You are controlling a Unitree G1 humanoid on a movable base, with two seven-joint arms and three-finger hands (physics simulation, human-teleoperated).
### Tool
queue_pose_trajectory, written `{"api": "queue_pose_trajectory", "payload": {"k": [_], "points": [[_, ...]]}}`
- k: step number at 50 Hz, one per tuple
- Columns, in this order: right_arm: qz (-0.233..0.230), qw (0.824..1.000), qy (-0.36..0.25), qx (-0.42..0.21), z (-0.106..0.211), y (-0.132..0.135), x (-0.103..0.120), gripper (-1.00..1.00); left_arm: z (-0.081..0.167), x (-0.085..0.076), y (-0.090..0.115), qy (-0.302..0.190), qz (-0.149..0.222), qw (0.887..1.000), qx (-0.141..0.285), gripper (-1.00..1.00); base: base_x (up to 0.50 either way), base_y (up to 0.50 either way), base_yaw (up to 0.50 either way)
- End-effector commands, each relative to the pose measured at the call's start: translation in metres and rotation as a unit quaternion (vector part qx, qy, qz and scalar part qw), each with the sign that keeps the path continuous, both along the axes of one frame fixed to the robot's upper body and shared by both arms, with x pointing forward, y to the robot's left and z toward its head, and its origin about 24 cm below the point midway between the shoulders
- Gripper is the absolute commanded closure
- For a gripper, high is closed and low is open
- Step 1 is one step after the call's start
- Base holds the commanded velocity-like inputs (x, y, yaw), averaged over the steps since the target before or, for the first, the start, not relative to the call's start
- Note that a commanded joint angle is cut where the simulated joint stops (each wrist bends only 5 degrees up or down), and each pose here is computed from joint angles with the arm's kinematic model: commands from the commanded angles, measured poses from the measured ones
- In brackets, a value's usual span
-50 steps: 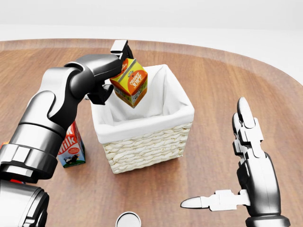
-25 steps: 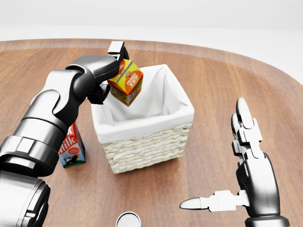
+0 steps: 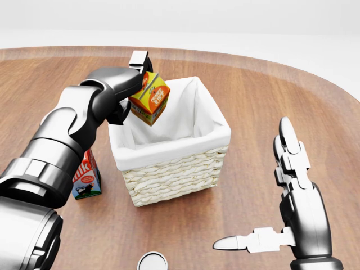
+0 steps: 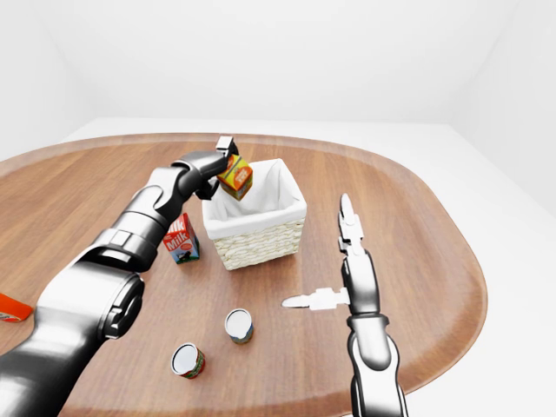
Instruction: Pick up the orange juice, and put it in the basket.
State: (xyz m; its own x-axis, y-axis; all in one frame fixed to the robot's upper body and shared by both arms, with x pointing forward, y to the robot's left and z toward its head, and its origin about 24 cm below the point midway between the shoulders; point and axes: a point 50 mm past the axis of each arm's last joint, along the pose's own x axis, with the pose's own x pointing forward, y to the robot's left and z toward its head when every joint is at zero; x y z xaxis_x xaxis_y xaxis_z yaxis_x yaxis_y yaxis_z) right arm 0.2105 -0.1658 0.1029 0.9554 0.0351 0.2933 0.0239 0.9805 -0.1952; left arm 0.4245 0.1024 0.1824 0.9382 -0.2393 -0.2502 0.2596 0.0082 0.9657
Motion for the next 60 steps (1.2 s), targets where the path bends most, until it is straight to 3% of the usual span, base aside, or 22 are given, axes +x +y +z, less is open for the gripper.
{"api": "queue_pose_trajectory", "payload": {"k": [1,32,33,34,60], "points": [[0.003,1.0,0.001,-0.002,0.0,0.001,-0.001,-1.0,0.006,0.001,0.0,-0.014,0.004,1.0,-0.019,1.0,0.0,0.0,0.0],[0.005,1.0,0.013,-0.004,-0.005,0.002,-0.001,-1.0,-0.007,0.002,0.002,-0.024,0.014,1.0,-0.004,1.0,0.0,0.0,0.0],[0.005,1.0,0.013,-0.004,-0.006,0.002,-0.001,-1.0,-0.004,0.002,0.002,-0.045,0.014,0.999,0.003,0.23,0.0,0.0,0.0],[0.005,1.0,0.014,-0.004,-0.006,0.002,-0.001,-1.0,-0.003,0.003,0.002,-0.056,0.014,0.998,0.009,-1.0,0.0,0.0,0.0],[0.006,1.0,0.013,-0.005,-0.005,0.003,-0.001,-1.0,0.011,0.003,-0.002,-0.053,0.009,0.998,-0.029,-1.0,0.0,0.0,0.0]]}}
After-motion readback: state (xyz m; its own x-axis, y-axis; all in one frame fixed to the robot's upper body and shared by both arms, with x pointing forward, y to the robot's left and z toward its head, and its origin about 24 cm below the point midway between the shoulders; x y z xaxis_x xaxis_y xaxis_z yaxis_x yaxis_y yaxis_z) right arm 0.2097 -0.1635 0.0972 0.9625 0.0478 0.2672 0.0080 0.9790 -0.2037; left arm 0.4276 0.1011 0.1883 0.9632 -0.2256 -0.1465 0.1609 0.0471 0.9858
